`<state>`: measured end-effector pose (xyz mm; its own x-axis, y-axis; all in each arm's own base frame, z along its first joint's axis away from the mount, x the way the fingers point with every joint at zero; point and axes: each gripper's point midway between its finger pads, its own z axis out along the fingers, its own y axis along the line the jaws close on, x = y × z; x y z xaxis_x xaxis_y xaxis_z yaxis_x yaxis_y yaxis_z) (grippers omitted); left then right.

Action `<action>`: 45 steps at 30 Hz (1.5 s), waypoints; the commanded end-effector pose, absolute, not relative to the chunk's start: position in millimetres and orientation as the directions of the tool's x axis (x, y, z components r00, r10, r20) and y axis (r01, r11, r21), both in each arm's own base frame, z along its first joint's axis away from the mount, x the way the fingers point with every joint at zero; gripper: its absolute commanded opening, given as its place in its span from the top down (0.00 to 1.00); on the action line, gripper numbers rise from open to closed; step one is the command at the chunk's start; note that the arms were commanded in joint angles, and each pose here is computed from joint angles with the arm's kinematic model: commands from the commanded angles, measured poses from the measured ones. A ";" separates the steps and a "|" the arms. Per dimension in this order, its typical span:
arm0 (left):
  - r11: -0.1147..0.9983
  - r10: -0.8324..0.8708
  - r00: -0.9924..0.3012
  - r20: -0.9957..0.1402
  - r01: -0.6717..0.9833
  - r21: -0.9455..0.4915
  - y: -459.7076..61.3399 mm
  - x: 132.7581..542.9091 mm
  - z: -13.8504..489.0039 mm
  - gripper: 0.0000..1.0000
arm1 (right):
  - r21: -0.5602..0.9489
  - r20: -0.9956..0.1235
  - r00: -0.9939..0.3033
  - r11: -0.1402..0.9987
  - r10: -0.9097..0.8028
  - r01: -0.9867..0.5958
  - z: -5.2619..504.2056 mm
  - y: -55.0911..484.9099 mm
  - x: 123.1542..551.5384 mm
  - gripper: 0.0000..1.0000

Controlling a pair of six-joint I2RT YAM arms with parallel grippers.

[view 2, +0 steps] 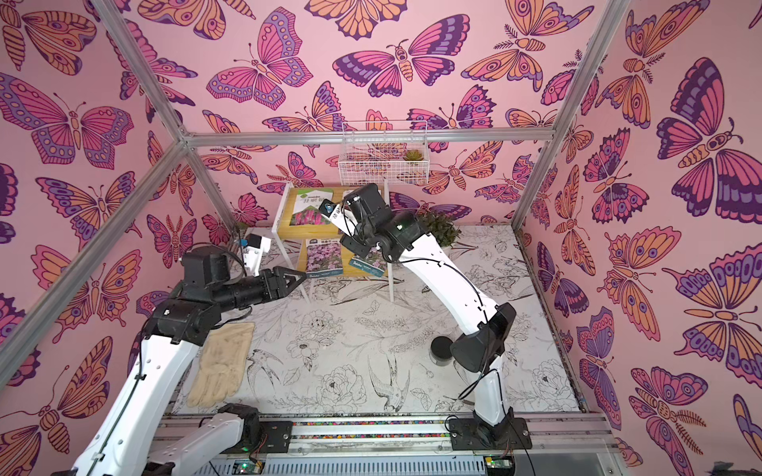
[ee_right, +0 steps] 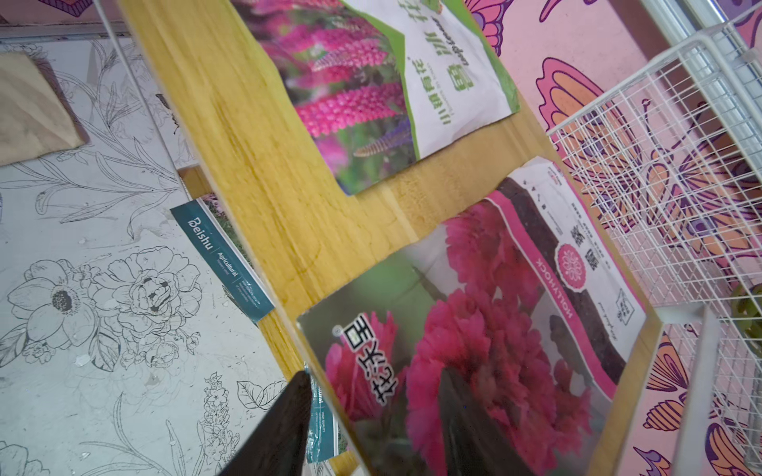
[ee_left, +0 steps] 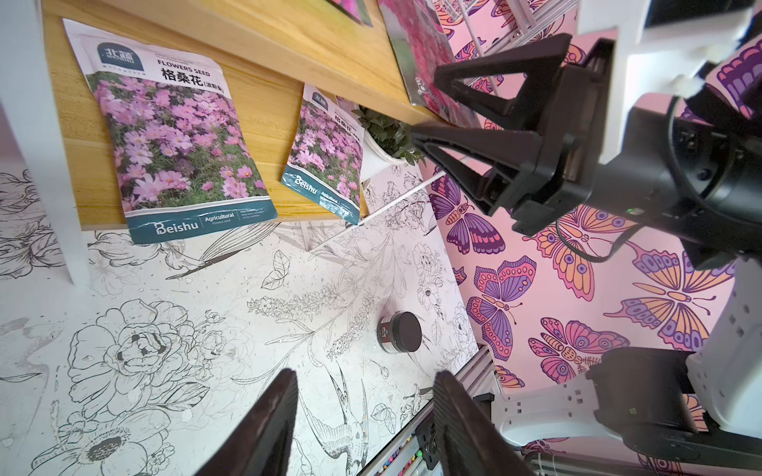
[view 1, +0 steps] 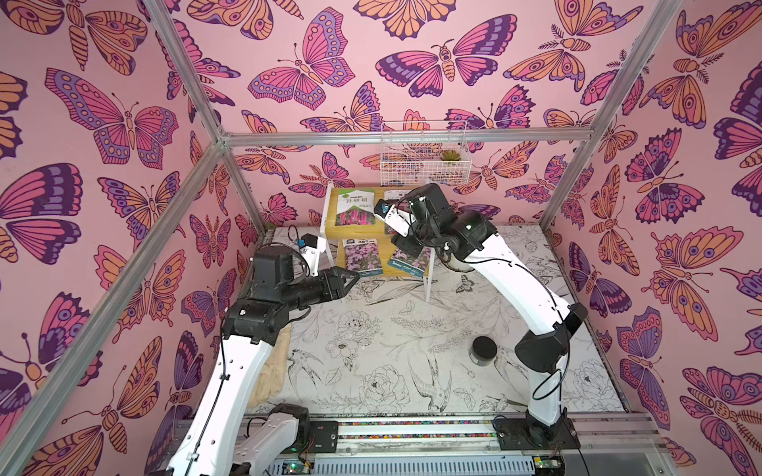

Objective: Take the seed bag off the shelf
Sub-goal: Pick up the seed packet from the shelf, then place the seed packet at the center of the board.

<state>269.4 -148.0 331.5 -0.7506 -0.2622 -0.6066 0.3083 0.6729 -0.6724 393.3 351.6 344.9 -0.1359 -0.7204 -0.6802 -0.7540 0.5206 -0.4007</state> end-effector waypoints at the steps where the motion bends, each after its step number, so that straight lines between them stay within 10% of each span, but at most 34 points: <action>1: 0.686 -0.254 -0.739 -0.624 0.317 -0.655 -145.9 269.4 330.2 0.44 | -0.337 -0.660 -0.190 0.513 -0.727 -0.790 333.2 345.0 374.5 0.51; 10: 0.698 -0.259 -0.732 -0.630 0.309 -0.646 -143.2 271.8 329.6 0.43 | -0.331 -0.692 -0.151 0.496 -0.706 -0.803 347.0 343.8 353.0 0.68; 16: 0.711 -0.265 -0.723 -0.638 0.301 -0.636 -139.3 274.5 329.9 0.43 | -0.352 -0.697 -0.105 0.466 -0.709 -0.811 359.5 347.2 329.5 1.00; 31: 0.700 -0.408 -0.630 -0.661 0.249 -0.669 -82.5 297.6 373.3 0.44 | -0.462 -0.770 0.065 0.483 -0.635 -0.744 372.1 365.5 206.3 1.00; 45: 0.696 -0.403 -0.647 -0.647 0.243 -0.676 -78.4 294.1 357.4 0.46 | -0.412 -0.791 0.024 0.503 -0.612 -0.760 306.2 418.5 217.4 1.00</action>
